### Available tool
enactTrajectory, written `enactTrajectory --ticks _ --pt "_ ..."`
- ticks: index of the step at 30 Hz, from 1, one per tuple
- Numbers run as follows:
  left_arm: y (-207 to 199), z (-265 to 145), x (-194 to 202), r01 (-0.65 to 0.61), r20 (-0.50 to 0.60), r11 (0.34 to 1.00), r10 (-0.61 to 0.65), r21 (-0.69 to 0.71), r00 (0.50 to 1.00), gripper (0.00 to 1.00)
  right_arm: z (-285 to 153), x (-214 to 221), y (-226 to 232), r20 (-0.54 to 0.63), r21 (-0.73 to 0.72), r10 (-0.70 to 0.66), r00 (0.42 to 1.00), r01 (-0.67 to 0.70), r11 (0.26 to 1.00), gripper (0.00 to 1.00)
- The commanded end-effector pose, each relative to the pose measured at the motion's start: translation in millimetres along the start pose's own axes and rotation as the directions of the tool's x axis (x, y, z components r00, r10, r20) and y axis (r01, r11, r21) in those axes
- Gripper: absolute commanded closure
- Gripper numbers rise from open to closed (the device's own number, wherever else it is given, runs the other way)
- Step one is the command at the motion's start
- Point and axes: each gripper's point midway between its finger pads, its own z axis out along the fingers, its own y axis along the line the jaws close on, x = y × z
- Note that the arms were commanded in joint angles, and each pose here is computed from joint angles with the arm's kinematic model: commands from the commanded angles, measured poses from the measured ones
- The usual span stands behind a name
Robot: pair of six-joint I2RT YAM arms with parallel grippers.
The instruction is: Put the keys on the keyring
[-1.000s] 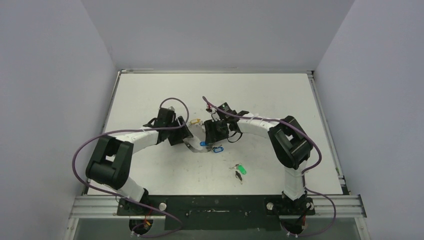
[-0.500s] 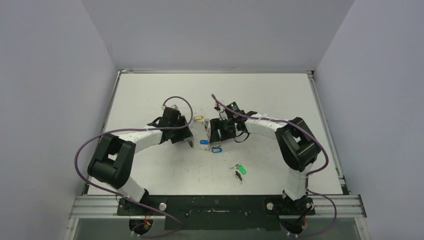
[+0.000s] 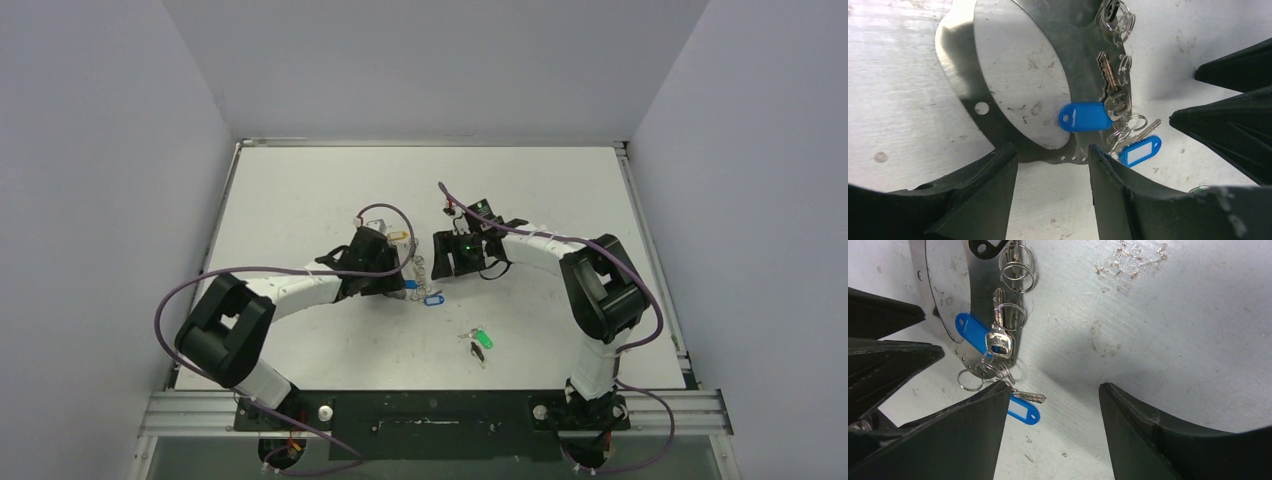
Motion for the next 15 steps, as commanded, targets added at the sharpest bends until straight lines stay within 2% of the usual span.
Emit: enactTrajectory --ticks 1,7,15 --pt "-14.7 15.3 3.2 0.011 0.002 0.999 -0.011 0.051 1.000 0.48 6.8 23.6 -6.0 -0.079 0.011 0.009 0.997 -0.008 1.000 0.33" --pt "-28.3 22.8 17.5 -0.018 -0.026 0.997 0.020 0.075 0.999 0.48 -2.4 15.0 -9.2 -0.051 0.038 -0.014 0.999 0.016 0.999 0.32" --pt "-37.0 16.9 -3.0 -0.055 0.036 0.996 0.053 0.064 0.998 0.48 -13.7 9.3 -19.7 -0.033 0.064 -0.020 0.999 0.022 0.998 0.30"
